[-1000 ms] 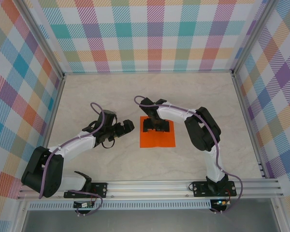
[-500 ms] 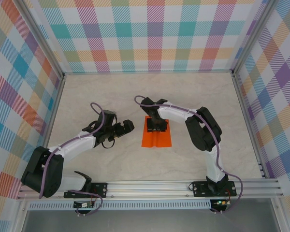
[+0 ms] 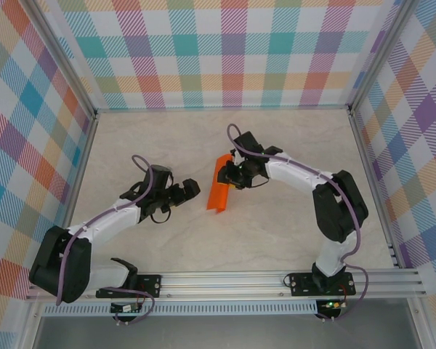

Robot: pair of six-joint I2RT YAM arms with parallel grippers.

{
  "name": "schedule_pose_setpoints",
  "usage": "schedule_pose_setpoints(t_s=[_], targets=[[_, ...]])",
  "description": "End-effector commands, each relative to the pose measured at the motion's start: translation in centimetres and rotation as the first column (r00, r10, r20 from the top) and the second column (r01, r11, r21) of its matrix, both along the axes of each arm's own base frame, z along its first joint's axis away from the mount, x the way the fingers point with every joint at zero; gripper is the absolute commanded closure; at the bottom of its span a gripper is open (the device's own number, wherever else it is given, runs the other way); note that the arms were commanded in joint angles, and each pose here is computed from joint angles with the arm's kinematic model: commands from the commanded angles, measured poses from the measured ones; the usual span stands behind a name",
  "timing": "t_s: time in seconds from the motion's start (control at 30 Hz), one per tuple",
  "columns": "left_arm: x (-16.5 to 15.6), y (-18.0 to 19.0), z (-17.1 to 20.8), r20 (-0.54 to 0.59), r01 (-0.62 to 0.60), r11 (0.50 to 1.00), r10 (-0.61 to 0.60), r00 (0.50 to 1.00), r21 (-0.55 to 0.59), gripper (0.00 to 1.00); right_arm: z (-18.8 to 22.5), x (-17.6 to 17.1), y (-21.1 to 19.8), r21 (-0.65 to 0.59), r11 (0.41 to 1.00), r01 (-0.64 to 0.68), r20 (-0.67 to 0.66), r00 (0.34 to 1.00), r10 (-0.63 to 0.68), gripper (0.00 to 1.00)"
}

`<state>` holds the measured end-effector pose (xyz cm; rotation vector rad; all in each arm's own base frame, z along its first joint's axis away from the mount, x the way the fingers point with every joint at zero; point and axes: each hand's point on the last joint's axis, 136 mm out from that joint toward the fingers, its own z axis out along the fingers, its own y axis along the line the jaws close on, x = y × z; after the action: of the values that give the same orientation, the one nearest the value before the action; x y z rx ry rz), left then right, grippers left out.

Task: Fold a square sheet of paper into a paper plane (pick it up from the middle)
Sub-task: Fold the square sheet of paper in half at the center of the table.

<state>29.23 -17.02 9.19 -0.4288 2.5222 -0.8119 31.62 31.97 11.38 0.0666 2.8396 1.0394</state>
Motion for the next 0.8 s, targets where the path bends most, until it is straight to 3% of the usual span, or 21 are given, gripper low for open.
schedule_pose_setpoints(t_s=[0.0,0.13,0.33,0.5,0.77], targets=[[0.9,-0.6,2.9,0.038,-0.009,0.992,0.013,0.999,-0.123,0.00,3.1,-0.1,2.7,0.252,0.965,-0.078,0.000,0.997,0.080,0.64],[1.2,-1.3,4.2,0.048,0.014,0.983,-0.005,0.999,-0.184,0.00,1.7,0.2,2.0,0.361,0.930,-0.063,-0.054,0.995,0.089,0.61],[1.2,-2.3,3.5,0.010,0.040,0.975,-0.039,0.999,-0.219,0.00,-3.8,-0.3,-0.5,0.182,0.983,-0.007,-0.172,0.984,0.039,0.59],[1.0,-2.9,2.4,-0.020,0.046,0.975,-0.051,0.998,-0.219,0.01,-6.6,-0.6,-1.8,0.064,0.997,-0.040,-0.193,0.980,0.052,0.57],[1.0,-4.0,1.4,-0.046,0.068,0.975,-0.080,0.996,-0.214,0.02,-7.6,-0.6,-3.6,-0.063,0.997,-0.047,-0.187,0.982,0.035,0.43]])
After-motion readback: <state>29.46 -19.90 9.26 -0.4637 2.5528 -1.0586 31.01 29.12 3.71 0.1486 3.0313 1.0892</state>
